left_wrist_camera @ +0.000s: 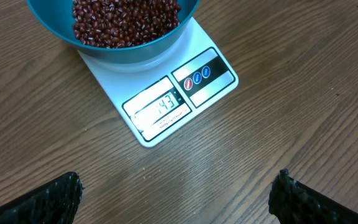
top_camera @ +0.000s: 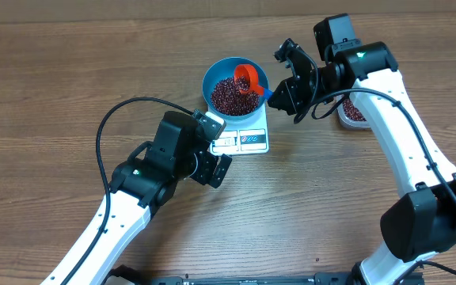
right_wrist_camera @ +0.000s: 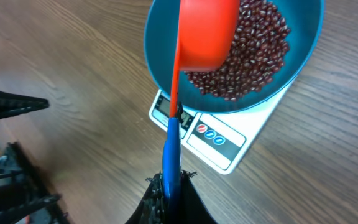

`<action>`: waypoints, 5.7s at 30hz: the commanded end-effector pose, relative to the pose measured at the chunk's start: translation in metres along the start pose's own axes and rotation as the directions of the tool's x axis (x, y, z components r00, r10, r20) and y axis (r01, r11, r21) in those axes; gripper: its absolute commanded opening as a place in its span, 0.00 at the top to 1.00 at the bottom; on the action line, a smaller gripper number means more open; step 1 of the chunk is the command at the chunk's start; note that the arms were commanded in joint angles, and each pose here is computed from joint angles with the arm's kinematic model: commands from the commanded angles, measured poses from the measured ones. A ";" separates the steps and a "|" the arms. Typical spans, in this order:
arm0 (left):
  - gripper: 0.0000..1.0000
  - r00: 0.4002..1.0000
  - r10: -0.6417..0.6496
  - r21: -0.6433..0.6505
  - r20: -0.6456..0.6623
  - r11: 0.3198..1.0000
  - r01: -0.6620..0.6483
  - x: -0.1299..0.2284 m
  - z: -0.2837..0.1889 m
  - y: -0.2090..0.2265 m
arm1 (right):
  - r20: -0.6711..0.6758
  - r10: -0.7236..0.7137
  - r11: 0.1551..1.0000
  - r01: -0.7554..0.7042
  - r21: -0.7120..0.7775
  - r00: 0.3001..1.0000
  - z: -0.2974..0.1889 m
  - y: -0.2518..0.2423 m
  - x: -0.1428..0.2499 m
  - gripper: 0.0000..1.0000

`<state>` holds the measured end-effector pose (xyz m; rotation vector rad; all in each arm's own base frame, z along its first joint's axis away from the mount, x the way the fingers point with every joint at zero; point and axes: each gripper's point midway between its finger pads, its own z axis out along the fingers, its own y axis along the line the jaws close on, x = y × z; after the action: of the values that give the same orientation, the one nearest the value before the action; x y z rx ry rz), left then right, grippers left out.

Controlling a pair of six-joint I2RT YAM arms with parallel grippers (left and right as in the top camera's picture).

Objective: Scoop item into bowl and weigh 150g on scale

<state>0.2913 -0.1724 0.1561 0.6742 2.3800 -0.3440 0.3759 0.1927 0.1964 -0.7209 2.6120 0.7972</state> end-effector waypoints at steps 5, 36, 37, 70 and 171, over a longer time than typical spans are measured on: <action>0.00 1.000 0.007 -0.010 0.018 1.000 -0.007 -0.008 -0.003 0.003 | -0.005 -0.056 0.992 0.056 0.111 0.998 0.006 0.003 -0.008 0.96; 0.00 1.000 0.007 -0.010 0.018 1.000 -0.007 -0.008 -0.003 0.003 | -0.012 -0.065 0.963 0.066 0.263 0.998 0.006 -0.015 -0.012 0.96; 0.00 1.000 0.007 -0.010 0.018 1.000 -0.007 -0.008 -0.003 0.003 | -0.013 -0.065 0.961 0.066 0.269 0.998 0.006 -0.016 -0.012 0.96; 0.00 1.000 0.007 -0.010 0.018 1.000 -0.007 -0.008 -0.003 0.003 | -0.006 -0.082 0.949 0.080 0.304 0.997 0.004 -0.022 -0.015 0.96; 0.00 1.000 0.007 -0.010 0.018 1.000 -0.007 -0.008 -0.003 0.003 | -0.051 -0.231 0.909 0.234 0.344 0.972 0.001 -0.029 -0.019 0.96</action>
<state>0.2913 -0.1724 0.1561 0.6742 2.3800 -0.3440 0.4020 0.1788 0.1823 -0.9043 2.5442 0.2774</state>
